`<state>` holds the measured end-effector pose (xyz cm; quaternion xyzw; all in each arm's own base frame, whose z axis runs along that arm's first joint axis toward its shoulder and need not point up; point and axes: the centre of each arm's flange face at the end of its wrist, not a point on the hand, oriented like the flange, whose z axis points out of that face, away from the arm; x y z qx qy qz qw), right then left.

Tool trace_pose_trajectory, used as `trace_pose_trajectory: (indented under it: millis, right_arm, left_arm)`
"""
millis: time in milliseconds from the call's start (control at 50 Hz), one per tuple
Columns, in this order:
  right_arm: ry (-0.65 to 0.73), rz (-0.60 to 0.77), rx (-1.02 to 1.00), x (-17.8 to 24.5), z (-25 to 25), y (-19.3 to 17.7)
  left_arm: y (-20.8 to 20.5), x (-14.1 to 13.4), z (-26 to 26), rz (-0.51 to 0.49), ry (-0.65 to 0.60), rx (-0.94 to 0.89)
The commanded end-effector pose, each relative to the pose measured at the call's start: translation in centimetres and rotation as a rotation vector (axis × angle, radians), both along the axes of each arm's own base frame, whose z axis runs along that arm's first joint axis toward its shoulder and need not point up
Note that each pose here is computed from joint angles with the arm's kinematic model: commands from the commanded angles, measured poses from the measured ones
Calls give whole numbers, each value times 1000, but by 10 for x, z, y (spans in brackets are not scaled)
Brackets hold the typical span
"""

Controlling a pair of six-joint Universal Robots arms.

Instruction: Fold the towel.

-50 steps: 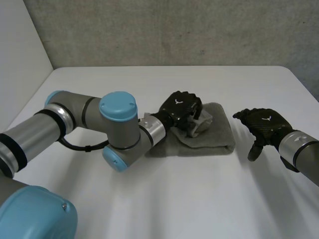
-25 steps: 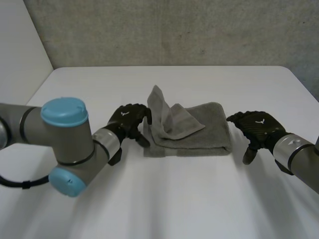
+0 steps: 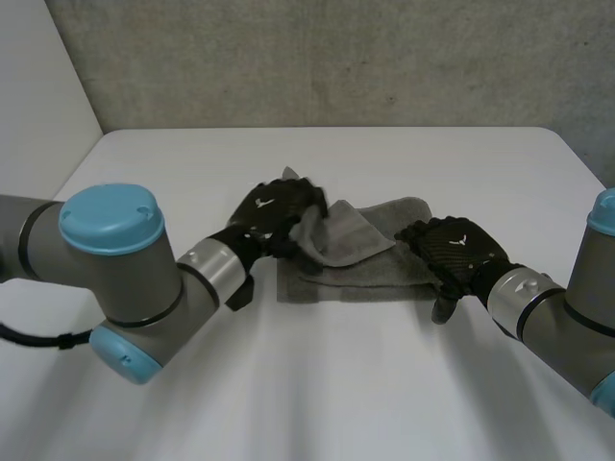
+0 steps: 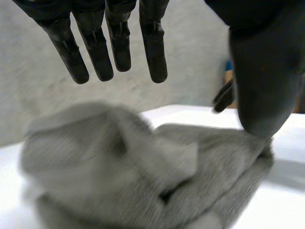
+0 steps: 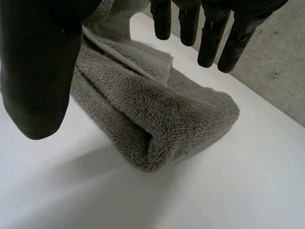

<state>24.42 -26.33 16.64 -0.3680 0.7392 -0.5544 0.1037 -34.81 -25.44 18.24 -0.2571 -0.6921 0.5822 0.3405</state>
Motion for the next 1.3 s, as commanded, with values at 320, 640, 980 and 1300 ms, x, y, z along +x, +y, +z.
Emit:
trace_pose_trajectory:
  millis: [320,640,980,1300]
  right_arm:
    - [7,-14,18,-5,-5,1]
    - [13,-10,33,-5,-10,1]
    - [37,5,42,-2,-18,2]
    - [70,24,33,-2,-21,4]
  left_arm:
    - [-23,-36,-57,-123,-405,-182]
    - [-28,-33,-49,-41,-379,-148]
    - [-38,4,-45,65,-307,20]
    - [-41,25,-43,138,-227,148]
